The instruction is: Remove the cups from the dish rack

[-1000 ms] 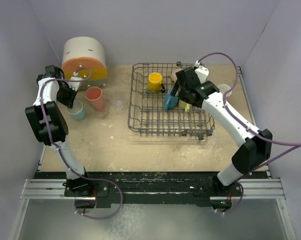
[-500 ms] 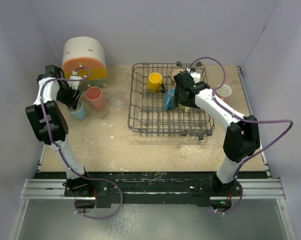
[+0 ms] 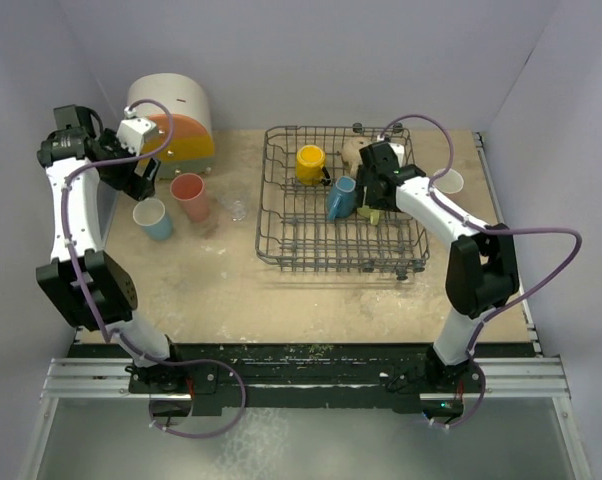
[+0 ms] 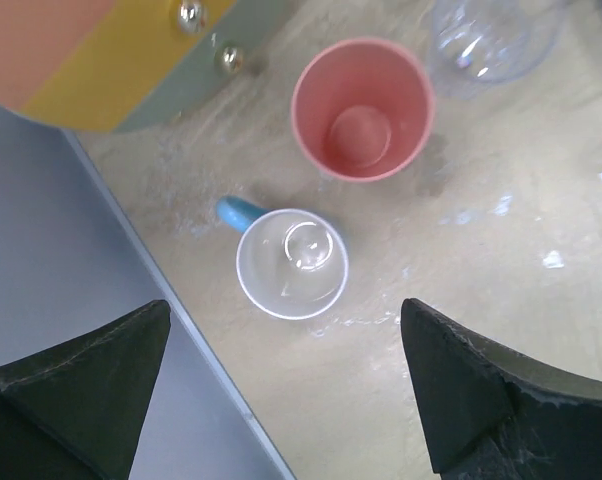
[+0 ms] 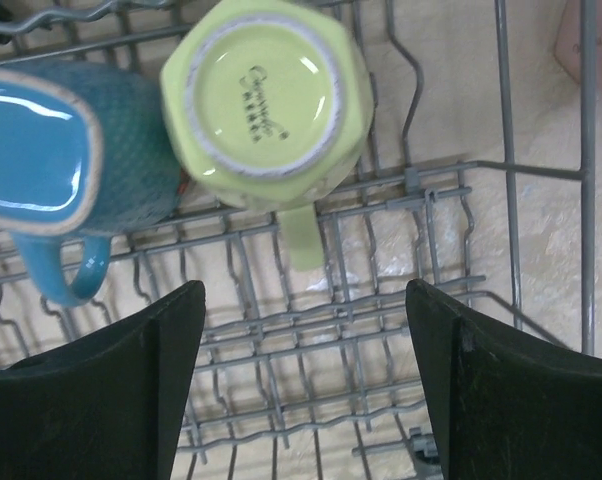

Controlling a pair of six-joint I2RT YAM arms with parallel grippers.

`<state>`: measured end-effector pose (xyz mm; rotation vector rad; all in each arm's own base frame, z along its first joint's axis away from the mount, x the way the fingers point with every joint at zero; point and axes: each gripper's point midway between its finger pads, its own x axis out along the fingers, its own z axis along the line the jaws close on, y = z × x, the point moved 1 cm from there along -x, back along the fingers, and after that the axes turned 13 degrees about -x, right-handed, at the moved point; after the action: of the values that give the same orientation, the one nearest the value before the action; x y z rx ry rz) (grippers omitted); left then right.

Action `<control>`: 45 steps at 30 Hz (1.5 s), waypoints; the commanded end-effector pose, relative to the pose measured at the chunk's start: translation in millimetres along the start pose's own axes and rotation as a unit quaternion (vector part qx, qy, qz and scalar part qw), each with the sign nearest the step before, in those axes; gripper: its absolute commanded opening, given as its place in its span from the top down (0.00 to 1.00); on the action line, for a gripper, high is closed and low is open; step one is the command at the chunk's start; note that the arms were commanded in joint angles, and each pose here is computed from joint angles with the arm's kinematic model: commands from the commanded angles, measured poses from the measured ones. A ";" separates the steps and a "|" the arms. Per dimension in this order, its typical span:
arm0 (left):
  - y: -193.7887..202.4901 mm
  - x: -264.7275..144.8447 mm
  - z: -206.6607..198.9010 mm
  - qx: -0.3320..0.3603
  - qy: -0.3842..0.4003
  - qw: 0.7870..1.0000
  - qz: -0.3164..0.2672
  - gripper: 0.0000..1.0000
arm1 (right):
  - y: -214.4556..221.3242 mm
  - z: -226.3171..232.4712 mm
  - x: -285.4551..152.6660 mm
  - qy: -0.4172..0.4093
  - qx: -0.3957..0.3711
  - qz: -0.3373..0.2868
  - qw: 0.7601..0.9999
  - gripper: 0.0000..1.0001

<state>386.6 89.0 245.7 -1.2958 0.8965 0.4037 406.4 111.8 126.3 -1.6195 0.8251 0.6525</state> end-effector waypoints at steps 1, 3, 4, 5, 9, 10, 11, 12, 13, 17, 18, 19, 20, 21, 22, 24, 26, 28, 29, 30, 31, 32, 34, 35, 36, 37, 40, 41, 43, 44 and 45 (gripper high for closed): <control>-26.6 -41.1 -41.3 -0.017 0.063 0.996 -0.067 0.01 | -6.9 5.6 7.3 -0.030 -0.015 -0.026 0.999 0.19; -33.5 -52.2 -53.7 -0.019 0.078 0.993 -0.090 0.01 | -5.2 8.5 12.7 -0.035 -0.021 -0.028 0.999 0.22; -35.9 -54.9 -59.3 -0.021 0.090 0.991 -0.099 0.01 | -4.8 9.7 15.3 -0.037 -0.025 -0.029 0.999 0.23; -38.5 -56.9 -64.1 -0.025 0.101 0.989 -0.107 0.01 | -4.0 10.7 18.2 -0.038 -0.029 -0.030 0.998 0.25; -48.5 -71.4 -79.7 -0.049 0.124 0.982 -0.137 0.01 | -4.7 16.5 26.7 -0.048 -0.039 -0.038 0.997 0.31; -49.1 -78.1 -82.2 -0.039 0.118 0.981 -0.146 0.01 | -5.2 17.0 28.4 -0.049 -0.041 -0.041 0.997 0.32; -47.0 -79.0 -83.0 -0.032 0.110 0.981 -0.155 0.01 | -5.1 17.9 30.4 -0.049 -0.043 -0.044 0.997 0.33; -44.5 -81.7 -84.9 -0.025 0.102 0.981 -0.166 0.01 | -4.8 17.8 32.3 -0.049 -0.046 -0.046 0.997 0.35; -41.5 -84.2 -89.3 -0.025 0.099 0.979 -0.175 0.01 | -3.2 18.6 34.8 -0.049 -0.049 -0.048 0.996 0.36; -34.8 -88.5 -106.1 -0.026 0.122 0.974 -0.191 0.01 | 3.7 19.6 43.0 -0.050 -0.053 -0.052 0.996 0.38; -34.8 -89.2 -108.5 -0.025 0.129 0.973 -0.190 0.01 | 5.6 19.7 44.5 -0.050 -0.053 -0.052 0.996 0.39; -35.1 -90.1 -110.9 -0.025 0.137 0.972 -0.189 0.01 | 8.6 19.0 45.7 -0.048 -0.055 -0.049 0.996 0.39; -35.3 -90.5 -111.5 -0.026 0.139 0.972 -0.188 0.01 | 7.5 19.5 47.3 -0.047 -0.054 -0.054 0.996 0.40; -36.2 -91.9 -111.4 -0.025 0.138 0.972 -0.189 0.01 | 7.0 19.4 48.7 -0.046 -0.054 -0.057 0.996 0.40; -36.9 -93.6 -110.6 -0.024 0.133 0.972 -0.190 0.01 | 7.2 19.1 50.4 -0.043 -0.056 -0.058 0.996 0.41; -36.7 -95.7 -110.0 -0.019 0.128 0.973 -0.189 0.01 | 6.4 16.9 53.6 -0.034 -0.057 -0.059 0.996 0.45; -34.3 -98.5 -112.3 -0.010 0.128 0.974 -0.188 0.01 | 4.6 16.2 55.9 -0.028 -0.060 -0.058 0.996 0.49; -31.4 -99.7 -115.7 -0.005 0.132 0.974 -0.186 0.01 | 0.9 16.0 56.6 -0.026 -0.061 -0.062 0.996 0.51; -29.4 -99.1 -116.6 -0.006 0.133 0.974 -0.184 0.01 | -0.1 16.4 56.9 -0.026 -0.061 -0.063 0.996 0.52; -26.9 -97.2 -116.2 -0.009 0.133 0.975 -0.180 0.01 | -0.4 16.6 57.4 -0.027 -0.062 -0.065 0.996 0.54; -24.7 -95.2 -115.8 -0.009 0.132 0.976 -0.174 0.01 | 0.7 16.7 58.8 -0.026 -0.064 -0.064 0.996 0.55; -20.7 -92.5 -116.3 -0.003 0.136 0.977 -0.166 0.01 | 1.3 15.5 59.6 -0.021 -0.062 -0.063 0.996 0.57; -13.3 -86.2 -114.8 -0.005 0.137 0.979 -0.151 0.01 | 3.1 12.5 60.1 -0.012 -0.056 -0.062 0.996 0.66; -9.1 -83.0 -114.7 -0.010 0.138 0.980 -0.143 0.01 | 4.2 11.0 59.6 -0.009 -0.055 -0.063 0.996 0.72; -5.6 -80.6 -114.9 -0.013 0.140 0.981 -0.136 0.01 | 2.4 6.6 58.1 0.002 -0.051 -0.070 0.996 0.77; -2.0 -78.3 -115.0 -0.015 0.141 0.981 -0.131 0.01 | 0.8 5.0 55.6 0.004 -0.048 -0.077 0.996 0.82; 4.1 -72.7 -115.2 -0.013 0.138 0.983 -0.124 0.01 | -8.4 0.2 44.0 0.007 -0.037 -0.099 0.994 0.92; 5.5 -70.9 -116.6 -0.012 0.138 0.983 -0.122 0.01 | -12.9 -1.7 39.0 0.009 -0.035 -0.106 0.994 0.98; 8.9 -63.7 -123.4 -0.007 0.140 0.984 -0.109 0.01 | -23.8 -6.0 28.5 0.013 -0.029 -0.121 0.992 1.00; 11.5 -57.5 -131.5 0.002 0.144 0.985 -0.096 0.01 | -29.8 -8.2 22.8 0.015 -0.026 -0.131 0.991 1.00; 17.8 -49.3 -136.8 0.011 0.138 0.987 -0.076 0.01 | -36.2 -10.2 16.5 0.016 -0.022 -0.141 0.990 1.00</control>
<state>300.4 -5.7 283.6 -1.5036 0.9798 0.0864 426.0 108.9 65.7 -1.7427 0.7010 0.6629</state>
